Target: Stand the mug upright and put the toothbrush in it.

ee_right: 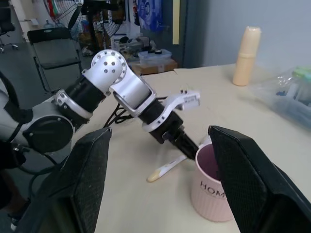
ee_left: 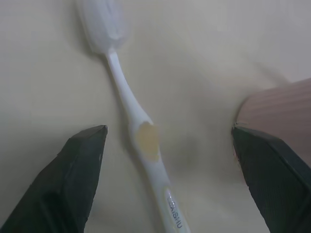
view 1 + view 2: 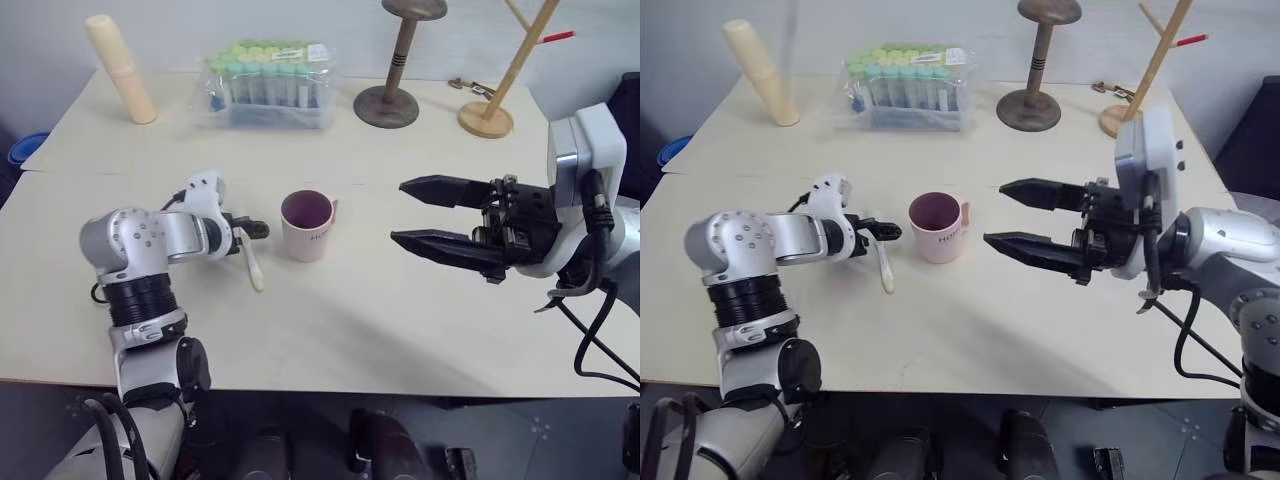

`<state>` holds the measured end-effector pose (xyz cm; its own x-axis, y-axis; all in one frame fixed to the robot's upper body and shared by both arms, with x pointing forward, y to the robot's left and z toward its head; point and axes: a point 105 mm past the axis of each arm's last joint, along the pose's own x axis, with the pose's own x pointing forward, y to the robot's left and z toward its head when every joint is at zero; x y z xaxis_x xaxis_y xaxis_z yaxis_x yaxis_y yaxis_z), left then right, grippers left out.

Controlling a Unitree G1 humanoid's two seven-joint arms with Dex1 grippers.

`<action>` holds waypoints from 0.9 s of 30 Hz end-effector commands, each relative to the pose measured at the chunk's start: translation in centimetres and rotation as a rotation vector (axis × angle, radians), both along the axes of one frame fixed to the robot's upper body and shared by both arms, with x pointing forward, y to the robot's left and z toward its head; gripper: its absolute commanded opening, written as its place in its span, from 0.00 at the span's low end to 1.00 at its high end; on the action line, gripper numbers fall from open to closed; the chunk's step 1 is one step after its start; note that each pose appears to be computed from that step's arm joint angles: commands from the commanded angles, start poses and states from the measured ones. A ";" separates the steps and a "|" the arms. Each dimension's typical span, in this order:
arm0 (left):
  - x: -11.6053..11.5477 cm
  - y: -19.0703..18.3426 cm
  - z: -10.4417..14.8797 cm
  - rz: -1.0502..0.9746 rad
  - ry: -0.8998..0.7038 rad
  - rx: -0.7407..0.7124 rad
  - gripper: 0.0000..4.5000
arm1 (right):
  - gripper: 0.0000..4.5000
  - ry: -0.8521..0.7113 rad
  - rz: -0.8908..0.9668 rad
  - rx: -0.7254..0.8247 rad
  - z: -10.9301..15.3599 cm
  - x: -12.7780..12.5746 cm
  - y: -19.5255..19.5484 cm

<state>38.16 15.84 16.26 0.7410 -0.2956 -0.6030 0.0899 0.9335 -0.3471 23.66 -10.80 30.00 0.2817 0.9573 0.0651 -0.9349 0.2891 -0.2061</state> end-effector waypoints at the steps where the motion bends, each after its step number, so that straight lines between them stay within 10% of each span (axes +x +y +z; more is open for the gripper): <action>1: 0.1 -0.6 -1.5 -0.005 0.076 -0.028 0.83 | 0.74 -0.042 -0.003 0.035 1.1 -0.5 0.3; 12: 0.4 -1.0 -2.5 0.016 0.150 -0.039 0.07 | 0.74 -0.052 -0.046 0.041 1.0 -0.8 0.8; 17: 1.3 1.7 -0.6 0.098 0.047 0.085 0.05 | 0.77 -0.023 -0.088 -0.011 0.0 -0.5 0.2; 21: 4.0 2.5 7.4 0.106 -0.393 0.064 0.05 | 1.00 -0.010 -0.126 -0.078 -1.1 -0.6 -0.5; 27: 1.2 -3.6 18.0 -0.304 -0.931 -0.219 0.05 | 1.00 -0.015 -0.213 -0.073 -0.9 0.2 -1.6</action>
<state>41.37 14.04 30.51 0.8766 -0.4720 0.0939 0.4797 0.8417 -0.2477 24.11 -11.93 28.03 0.4499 0.8929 -0.0184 -0.8778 0.4383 -0.1930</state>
